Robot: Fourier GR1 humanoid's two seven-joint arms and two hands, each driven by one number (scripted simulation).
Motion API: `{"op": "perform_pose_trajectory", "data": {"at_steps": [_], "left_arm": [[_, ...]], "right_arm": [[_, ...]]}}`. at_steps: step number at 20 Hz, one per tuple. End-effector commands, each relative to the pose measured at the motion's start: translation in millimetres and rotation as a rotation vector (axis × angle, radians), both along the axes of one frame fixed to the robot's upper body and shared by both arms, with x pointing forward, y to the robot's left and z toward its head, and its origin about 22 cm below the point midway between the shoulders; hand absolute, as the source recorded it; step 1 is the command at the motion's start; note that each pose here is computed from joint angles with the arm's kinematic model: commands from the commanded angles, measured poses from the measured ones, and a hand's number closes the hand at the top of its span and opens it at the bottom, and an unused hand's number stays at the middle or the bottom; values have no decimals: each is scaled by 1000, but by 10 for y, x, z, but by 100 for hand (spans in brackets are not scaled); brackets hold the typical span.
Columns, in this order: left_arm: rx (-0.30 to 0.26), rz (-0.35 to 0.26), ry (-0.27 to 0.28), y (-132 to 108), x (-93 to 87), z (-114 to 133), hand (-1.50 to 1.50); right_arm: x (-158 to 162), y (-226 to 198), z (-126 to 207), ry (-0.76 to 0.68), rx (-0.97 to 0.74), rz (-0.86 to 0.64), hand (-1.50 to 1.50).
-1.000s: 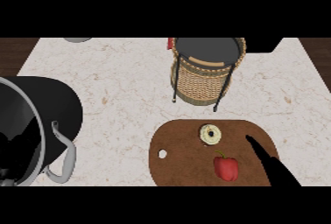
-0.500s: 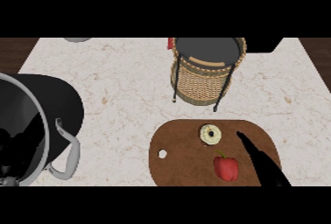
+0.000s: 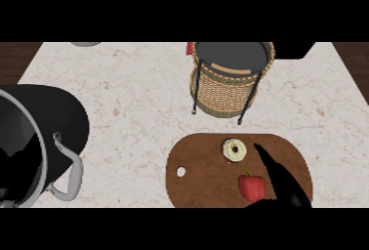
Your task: Pick the bell pepper from the cutting board and place it in the tiered basket
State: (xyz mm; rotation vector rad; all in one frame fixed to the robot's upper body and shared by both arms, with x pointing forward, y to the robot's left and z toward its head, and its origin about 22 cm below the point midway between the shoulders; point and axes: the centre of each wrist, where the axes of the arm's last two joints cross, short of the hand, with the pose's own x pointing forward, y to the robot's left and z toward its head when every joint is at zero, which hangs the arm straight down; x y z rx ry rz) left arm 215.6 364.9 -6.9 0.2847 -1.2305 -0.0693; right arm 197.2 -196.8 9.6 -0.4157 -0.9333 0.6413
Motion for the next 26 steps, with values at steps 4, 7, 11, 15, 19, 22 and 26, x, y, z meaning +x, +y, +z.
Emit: {"op": "perform_pose_trajectory", "data": {"at_steps": [4, 7, 11, 15, 19, 22, 26], "left_arm": [[-12, -4, 23, -118, -29, -82, 0], [-13, 11, 43, -101, 35, -185, 0], [-19, -3, 42, -72, 153, -138, 0], [-5, 10, 29, 15, -46, -18, 0], [-15, -6, 47, -160, 9, -173, 0], [5, -13, 16, -83, 87, -21, 0], [0, -77, -1, -221, 149, -46, 0]], "right_arm": [[78, 68, -291, 32, 45, 46, -150], [-51, 262, -296, -99, 18, 139, 150], [-50, 340, -75, -164, 26, 81, 150], [38, -75, -80, -232, 28, 13, 150], [-242, 94, 96, -266, 4, -64, 150], [-59, 1169, 192, -315, -132, 39, 150], [38, 1416, 218, -351, -264, 105, 150]]}}
